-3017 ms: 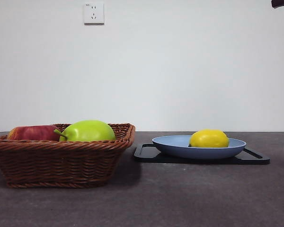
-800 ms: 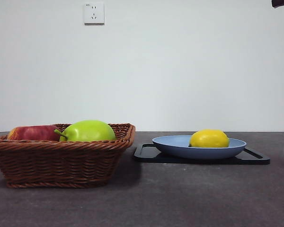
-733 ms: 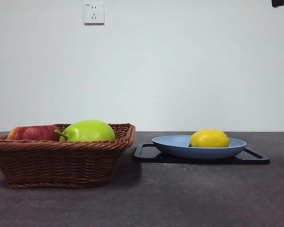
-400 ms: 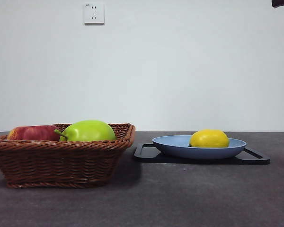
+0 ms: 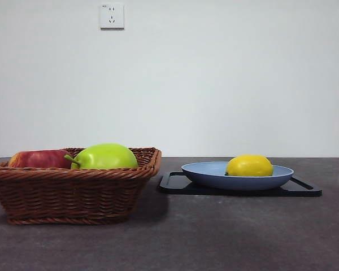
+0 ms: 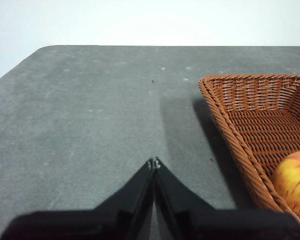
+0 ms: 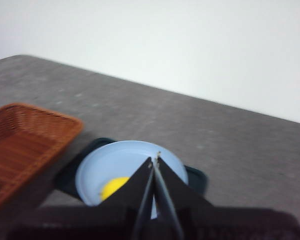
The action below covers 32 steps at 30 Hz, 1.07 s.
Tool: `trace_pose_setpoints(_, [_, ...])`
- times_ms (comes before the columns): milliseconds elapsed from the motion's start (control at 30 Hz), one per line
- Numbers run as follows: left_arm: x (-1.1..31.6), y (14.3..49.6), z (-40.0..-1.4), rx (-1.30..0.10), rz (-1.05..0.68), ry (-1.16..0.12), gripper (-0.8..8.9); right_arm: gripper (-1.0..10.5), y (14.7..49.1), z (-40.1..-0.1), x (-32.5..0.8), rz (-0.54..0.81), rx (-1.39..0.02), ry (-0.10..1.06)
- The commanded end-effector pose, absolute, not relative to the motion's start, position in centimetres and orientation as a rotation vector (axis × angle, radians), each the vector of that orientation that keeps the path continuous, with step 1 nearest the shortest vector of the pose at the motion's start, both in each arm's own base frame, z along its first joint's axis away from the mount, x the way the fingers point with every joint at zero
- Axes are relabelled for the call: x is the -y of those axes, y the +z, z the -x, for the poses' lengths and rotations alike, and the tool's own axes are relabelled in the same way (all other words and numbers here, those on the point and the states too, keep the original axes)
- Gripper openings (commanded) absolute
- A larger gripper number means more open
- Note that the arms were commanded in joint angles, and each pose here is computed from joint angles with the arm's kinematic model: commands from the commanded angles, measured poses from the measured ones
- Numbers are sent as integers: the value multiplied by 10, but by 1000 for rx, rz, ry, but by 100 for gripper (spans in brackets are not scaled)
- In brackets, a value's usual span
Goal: Take the lemon from the basket,put the lemon in the plate,hand out the plate
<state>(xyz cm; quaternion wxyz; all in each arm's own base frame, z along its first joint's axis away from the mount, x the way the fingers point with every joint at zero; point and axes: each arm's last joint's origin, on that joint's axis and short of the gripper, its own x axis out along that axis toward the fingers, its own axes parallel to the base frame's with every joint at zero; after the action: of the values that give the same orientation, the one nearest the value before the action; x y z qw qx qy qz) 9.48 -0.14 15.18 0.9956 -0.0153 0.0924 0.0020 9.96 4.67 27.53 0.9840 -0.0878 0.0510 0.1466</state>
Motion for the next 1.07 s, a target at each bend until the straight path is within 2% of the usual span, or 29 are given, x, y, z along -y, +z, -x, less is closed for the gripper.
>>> trace_pose_setpoints(33, [1,149,-95,-188,38,7,8,3,256,-97,-39,156,-100,273])
trace_pose_setpoints(233, [1,149,-95,-187,38,7,8,3,209,-93,-20,42,-115,241])
trace_pose_setpoints(400, [1,149,-95,-188,38,7,8,3,182,-93,-12,20,-126,223])
trace_pose_setpoints(733, [1,149,-95,-188,38,7,8,3,165,-93,-3,14,-129,129])
trace_pose_setpoints(1067, [1,149,-95,-186,38,7,8,3,150,-96,-3,11,-154,129])
